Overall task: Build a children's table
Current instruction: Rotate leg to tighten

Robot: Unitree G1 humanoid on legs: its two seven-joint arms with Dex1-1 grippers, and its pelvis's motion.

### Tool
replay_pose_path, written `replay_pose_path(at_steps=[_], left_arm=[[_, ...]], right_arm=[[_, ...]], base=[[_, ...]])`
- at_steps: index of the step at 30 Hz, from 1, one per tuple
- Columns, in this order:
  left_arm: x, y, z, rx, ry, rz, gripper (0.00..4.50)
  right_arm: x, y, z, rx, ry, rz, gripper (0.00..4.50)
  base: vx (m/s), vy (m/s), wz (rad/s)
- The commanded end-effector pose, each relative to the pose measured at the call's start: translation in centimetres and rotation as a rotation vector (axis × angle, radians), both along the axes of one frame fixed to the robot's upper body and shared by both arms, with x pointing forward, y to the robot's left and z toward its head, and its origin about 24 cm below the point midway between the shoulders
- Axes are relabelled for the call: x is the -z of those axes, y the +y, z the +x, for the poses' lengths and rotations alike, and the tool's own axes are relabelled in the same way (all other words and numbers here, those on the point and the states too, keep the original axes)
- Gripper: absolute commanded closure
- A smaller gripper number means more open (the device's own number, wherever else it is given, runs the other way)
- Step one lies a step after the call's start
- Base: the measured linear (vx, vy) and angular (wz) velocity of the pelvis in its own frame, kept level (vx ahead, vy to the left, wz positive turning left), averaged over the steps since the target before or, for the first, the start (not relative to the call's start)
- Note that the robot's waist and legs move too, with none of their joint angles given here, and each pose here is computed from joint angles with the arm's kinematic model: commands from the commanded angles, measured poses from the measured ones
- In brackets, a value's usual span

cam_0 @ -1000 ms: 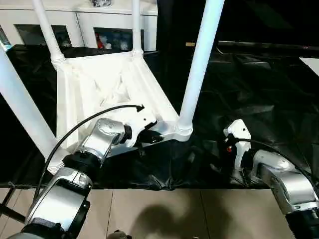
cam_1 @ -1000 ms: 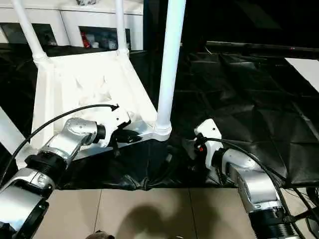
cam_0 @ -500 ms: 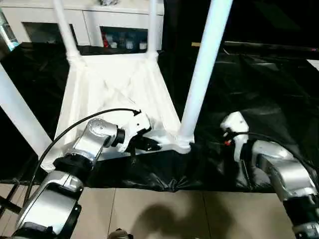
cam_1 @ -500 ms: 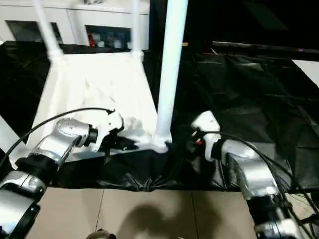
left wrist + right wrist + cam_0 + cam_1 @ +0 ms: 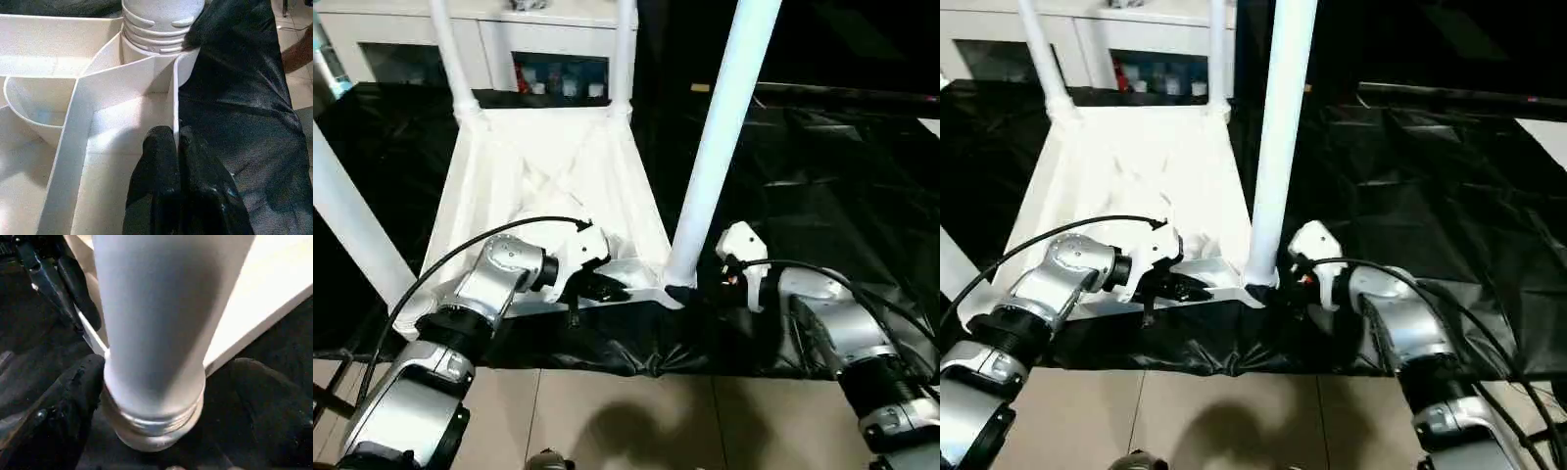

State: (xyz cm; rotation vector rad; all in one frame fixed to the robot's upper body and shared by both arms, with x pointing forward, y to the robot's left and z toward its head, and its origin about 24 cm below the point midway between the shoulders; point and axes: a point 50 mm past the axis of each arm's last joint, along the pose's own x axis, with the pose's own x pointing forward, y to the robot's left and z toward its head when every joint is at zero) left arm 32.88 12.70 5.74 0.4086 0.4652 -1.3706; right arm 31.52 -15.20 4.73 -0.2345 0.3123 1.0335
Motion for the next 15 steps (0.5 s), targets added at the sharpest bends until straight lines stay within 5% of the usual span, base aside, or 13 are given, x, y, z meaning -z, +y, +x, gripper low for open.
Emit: replay_pose_path(at_steps=[1, 15], left_arm=[[-0.3, -0.9, -0.27, 0.055, -0.002, -0.038, 4.5], [-0.22, -0.54, -0.43, 0.06, 0.002, -0.017, 4.5]], right_arm=[[-0.28, 0.0, 0.44, -0.007, -0.014, -0.018, 0.37], [-0.01, 0.88, 0.92, -0.043, -0.006, 0.025, 1.53]], base=[[0.0, 0.0, 0.0], [0.0, 0.0, 0.0]])
